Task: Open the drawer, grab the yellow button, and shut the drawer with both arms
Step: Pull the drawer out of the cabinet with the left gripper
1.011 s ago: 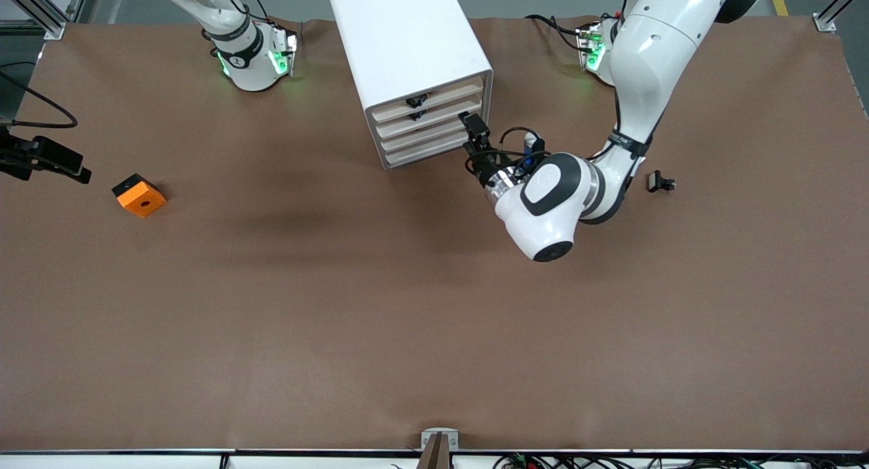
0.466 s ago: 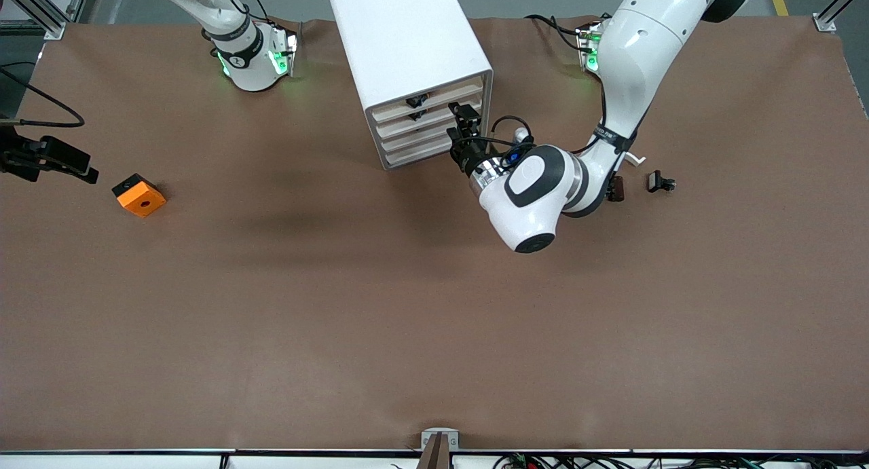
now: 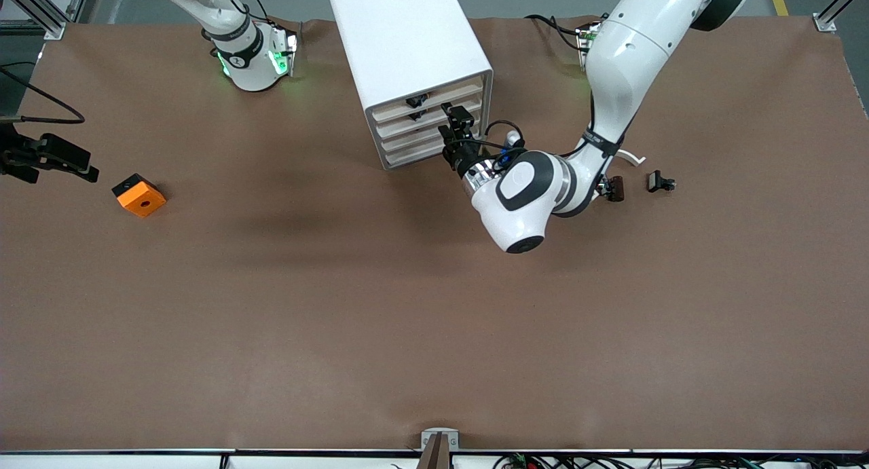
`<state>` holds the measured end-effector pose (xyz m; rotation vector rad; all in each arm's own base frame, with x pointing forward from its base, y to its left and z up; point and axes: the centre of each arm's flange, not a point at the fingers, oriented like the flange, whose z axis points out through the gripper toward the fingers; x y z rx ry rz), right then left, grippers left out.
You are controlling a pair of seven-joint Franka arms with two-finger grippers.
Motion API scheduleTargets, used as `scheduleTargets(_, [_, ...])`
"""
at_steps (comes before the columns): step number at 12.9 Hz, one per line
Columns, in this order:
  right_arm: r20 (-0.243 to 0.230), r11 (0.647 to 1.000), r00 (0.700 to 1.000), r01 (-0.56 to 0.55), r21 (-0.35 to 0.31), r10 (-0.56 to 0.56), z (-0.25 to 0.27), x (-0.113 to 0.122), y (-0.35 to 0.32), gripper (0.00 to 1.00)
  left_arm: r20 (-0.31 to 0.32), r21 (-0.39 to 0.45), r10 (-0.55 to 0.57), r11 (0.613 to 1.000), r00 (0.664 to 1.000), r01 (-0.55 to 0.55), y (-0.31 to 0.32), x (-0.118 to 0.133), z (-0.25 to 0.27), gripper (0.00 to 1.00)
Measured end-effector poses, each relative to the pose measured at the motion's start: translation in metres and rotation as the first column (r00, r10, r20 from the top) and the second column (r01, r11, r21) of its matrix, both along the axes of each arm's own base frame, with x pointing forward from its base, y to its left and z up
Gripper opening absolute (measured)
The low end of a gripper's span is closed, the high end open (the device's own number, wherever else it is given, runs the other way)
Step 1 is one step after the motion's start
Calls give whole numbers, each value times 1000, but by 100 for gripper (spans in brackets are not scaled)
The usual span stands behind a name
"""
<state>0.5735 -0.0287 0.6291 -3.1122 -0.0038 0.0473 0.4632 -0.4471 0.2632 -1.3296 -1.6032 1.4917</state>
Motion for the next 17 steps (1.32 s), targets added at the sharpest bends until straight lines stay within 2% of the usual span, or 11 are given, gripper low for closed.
scheduleTargets(3, [-15,1000,1000,-11,1,11,-2,-1,0,100,-10,5,-24,1000,1000,24,-13,-13,-8,53])
scheduleTargets(8, [-3,1000,1000,8,-1,-8,-2,0,-11,100,-40,45,-45,998,998,47,-25,-28,-20,54])
scheduleTargets(11, [-1,999,999,49,-2,-49,-2,0,-10,100,-59,75,-44,996,997,49,-27,-32,-25,50])
scheduleTargets(13, [1,997,997,74,-2,-74,-1,1,-7,100,-68,98,-39,994,997,46,-27,-32,-24,35])
scheduleTargets(14, [4,997,997,77,-2,-77,-1,1,-7,100,-75,116,-34,992,997,43,-27,-32,-24,33])
scheduleTargets(15, [6,997,997,78,-2,-78,-1,2,-7,100,-87,125,-32,991,996,43,-28,-31,-21,23])
scheduleTargets(17, [8,997,997,79,-2,-79,-1,2,-7,100,-92,134,-28,990,995,41,-28,-30,-19,18])
